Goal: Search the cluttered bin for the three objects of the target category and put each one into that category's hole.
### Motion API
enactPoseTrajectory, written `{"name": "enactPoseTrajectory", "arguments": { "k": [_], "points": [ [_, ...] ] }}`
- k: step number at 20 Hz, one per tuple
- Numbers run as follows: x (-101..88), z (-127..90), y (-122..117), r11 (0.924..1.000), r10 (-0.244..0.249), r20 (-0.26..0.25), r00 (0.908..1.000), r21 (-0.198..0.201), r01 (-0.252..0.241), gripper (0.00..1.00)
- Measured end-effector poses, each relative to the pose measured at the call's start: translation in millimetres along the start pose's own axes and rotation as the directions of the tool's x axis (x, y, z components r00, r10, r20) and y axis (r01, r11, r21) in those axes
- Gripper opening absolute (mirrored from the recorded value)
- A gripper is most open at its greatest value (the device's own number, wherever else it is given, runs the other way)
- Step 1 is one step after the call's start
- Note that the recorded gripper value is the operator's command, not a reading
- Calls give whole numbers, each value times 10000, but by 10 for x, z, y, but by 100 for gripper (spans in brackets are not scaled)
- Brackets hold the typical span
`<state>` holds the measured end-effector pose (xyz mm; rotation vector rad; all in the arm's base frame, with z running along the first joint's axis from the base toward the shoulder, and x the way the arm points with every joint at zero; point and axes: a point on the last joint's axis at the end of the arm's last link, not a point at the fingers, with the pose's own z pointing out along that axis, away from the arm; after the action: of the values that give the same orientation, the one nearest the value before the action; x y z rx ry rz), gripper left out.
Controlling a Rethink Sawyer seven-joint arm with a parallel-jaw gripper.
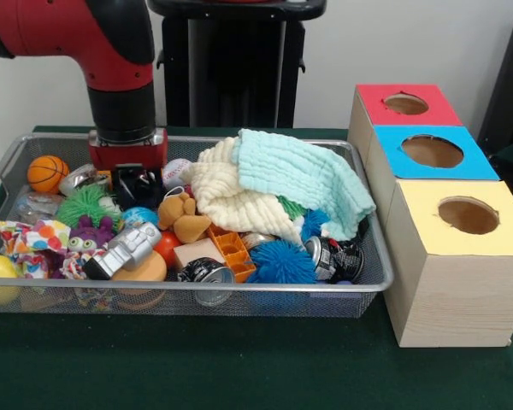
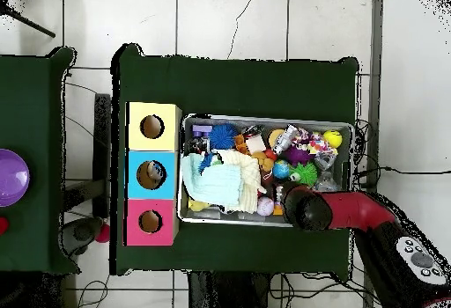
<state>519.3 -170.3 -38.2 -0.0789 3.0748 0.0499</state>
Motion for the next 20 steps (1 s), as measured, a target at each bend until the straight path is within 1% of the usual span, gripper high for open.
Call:
{"name": "enactPoseTrajectory", "arguments": {
  "k": [2,4,7,9,11,13,15,17,18,20],
  "points": [
    [-7,-17,78,9998,-179,-342,9993,-41,177,100],
    [-25,-65,166,9993,-371,-807,9960,-103,364,100],
    [-67,-159,221,9985,-545,-1276,9903,-120,534,100],
    [-90,-204,239,9983,-589,-1435,9879,-133,576,100],
    [-174,-327,284,9976,-692,-1724,9826,-210,666,100],
    [-213,-381,296,9974,-704,-1782,9815,-251,670,100],
    [-294,-472,306,9976,-657,-1777,9819,-327,608,100],
    [-378,-561,307,9979,-580,-1652,9845,-380,525,100],
    [-489,-681,293,9984,-469,-1411,9889,-384,419,100],
    [-578,-791,273,9988,-393,-1201,9920,-345,354,100]
  ]
}}
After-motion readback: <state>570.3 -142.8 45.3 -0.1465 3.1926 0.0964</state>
